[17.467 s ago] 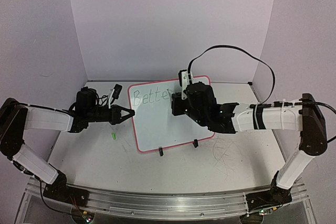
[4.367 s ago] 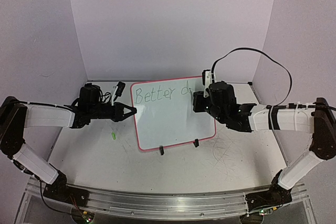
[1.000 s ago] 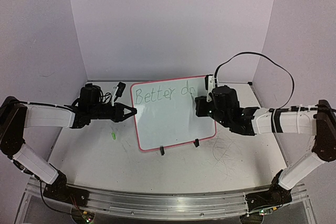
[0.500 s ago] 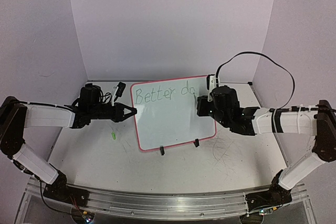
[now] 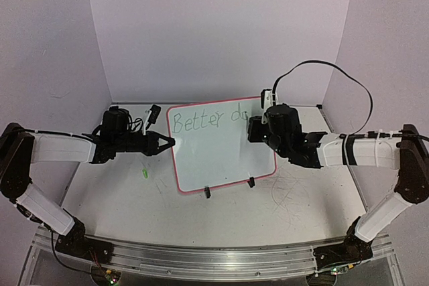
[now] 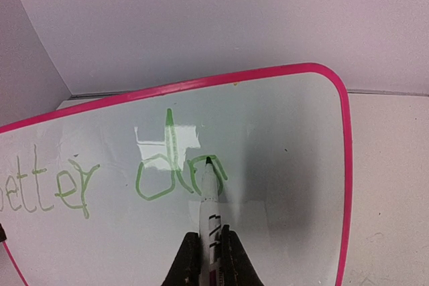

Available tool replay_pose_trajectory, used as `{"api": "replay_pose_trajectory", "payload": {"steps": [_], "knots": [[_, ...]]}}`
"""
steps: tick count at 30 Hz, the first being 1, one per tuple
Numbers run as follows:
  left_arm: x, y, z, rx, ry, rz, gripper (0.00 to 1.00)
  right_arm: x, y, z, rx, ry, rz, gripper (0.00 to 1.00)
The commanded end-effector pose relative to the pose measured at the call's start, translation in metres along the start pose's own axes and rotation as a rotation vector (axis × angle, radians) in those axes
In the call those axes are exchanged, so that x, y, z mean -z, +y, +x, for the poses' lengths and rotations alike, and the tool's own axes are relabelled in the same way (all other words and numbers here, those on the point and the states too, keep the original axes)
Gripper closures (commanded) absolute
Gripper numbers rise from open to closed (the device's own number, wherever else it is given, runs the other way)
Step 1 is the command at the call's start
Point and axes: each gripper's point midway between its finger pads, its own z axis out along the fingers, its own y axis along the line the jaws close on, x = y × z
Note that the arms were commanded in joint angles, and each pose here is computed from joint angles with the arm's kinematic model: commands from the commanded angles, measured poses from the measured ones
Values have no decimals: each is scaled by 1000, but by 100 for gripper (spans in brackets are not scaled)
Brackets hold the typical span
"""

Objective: Write a sentence on the whiteboard

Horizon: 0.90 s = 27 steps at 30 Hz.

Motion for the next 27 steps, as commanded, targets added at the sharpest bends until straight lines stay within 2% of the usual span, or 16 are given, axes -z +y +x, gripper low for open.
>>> {"api": "replay_pose_trajectory", "payload": {"steps": [1, 18, 24, 27], "knots": [[-5, 10, -5, -77, 0, -77, 100, -2, -8, -7, -2, -23, 35, 100], [-2, 11, -6, -78, -8, -91, 100, 14, -20, 20, -16, 54, 26, 100], [-3, 11, -5, -76, -5, -90, 100, 21, -23, -2, -21, -4, 48, 100], [-3, 11, -5, -75, -3, -90, 100, 30, -13, -25, -46, -64, -14, 100]]}}
